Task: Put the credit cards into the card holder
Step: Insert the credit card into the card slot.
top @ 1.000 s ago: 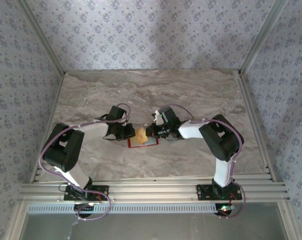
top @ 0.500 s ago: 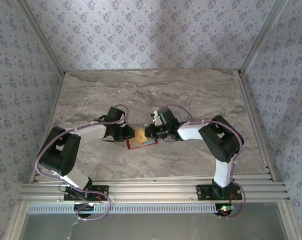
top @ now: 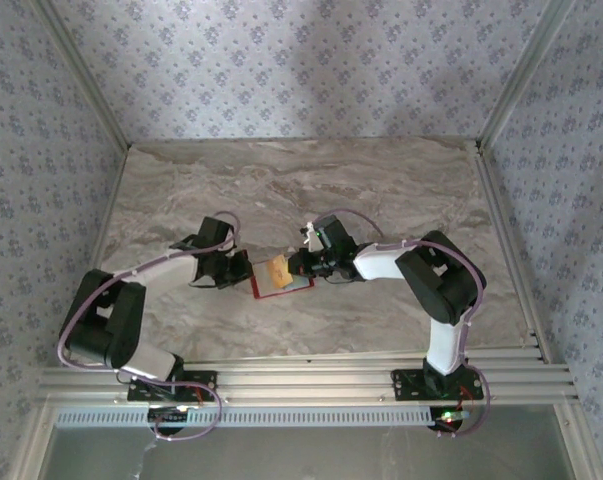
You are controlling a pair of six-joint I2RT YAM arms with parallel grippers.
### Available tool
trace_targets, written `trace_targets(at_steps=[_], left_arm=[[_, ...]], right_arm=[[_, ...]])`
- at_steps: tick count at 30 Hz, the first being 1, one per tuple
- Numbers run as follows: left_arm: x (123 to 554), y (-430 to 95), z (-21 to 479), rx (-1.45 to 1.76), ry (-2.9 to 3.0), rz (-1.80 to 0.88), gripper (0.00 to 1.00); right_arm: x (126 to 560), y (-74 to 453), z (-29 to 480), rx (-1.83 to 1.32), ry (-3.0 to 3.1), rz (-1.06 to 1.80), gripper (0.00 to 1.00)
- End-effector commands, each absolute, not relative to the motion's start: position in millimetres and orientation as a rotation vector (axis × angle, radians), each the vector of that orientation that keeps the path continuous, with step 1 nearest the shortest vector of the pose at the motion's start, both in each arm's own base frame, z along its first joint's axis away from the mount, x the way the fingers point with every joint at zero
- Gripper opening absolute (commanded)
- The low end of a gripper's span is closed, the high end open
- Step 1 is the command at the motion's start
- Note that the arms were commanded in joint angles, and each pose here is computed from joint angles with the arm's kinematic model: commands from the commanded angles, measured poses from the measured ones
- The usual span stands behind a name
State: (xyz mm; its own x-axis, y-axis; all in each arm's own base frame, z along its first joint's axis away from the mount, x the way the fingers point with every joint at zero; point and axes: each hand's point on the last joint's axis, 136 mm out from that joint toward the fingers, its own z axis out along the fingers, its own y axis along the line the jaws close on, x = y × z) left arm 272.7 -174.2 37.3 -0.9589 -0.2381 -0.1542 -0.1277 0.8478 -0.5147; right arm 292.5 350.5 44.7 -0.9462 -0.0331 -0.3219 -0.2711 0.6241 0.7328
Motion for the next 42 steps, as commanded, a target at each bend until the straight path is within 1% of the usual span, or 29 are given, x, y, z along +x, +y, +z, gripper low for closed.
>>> trace_targets(at_steps=[1,8,20,27,32,37,42], left_arm=[[266.4,-173.6,21.6,-0.289,2.862,-0.749,0.0],[264.2,-182.9,4.9,-0.27,2.909,-0.759,0.0],[262.9,-184.9,2.3,-0.257,2.921,-0.742,0.0],[262.6,-185.6,1.5,-0.253,2.925,-0.738,0.0],[263.1,-183.6,2.4,-0.248,2.924,-0.721,0.0],[263.8,-182.1,2.7,-0.248,2.922,-0.709,0.0],[264.0,-182.4,1.5,-0.244,2.926,-0.707,0.0]], right_arm=[[289.6,353.2,34.8,-0.245,2.616,1.21,0.0],[287.3,360.6,33.5,-0.248,2.615,1.243,0.0],[284.0,375.5,39.3,-0.208,2.574,1.298,0.0],[280.4,386.6,42.8,-0.189,2.543,1.305,0.0],[276.3,385.2,38.6,-0.195,2.562,1.281,0.0],[269.0,379.0,34.6,-0.223,2.596,1.221,0.06],[266.1,371.2,33.1,-0.221,2.625,1.148,0.17]])
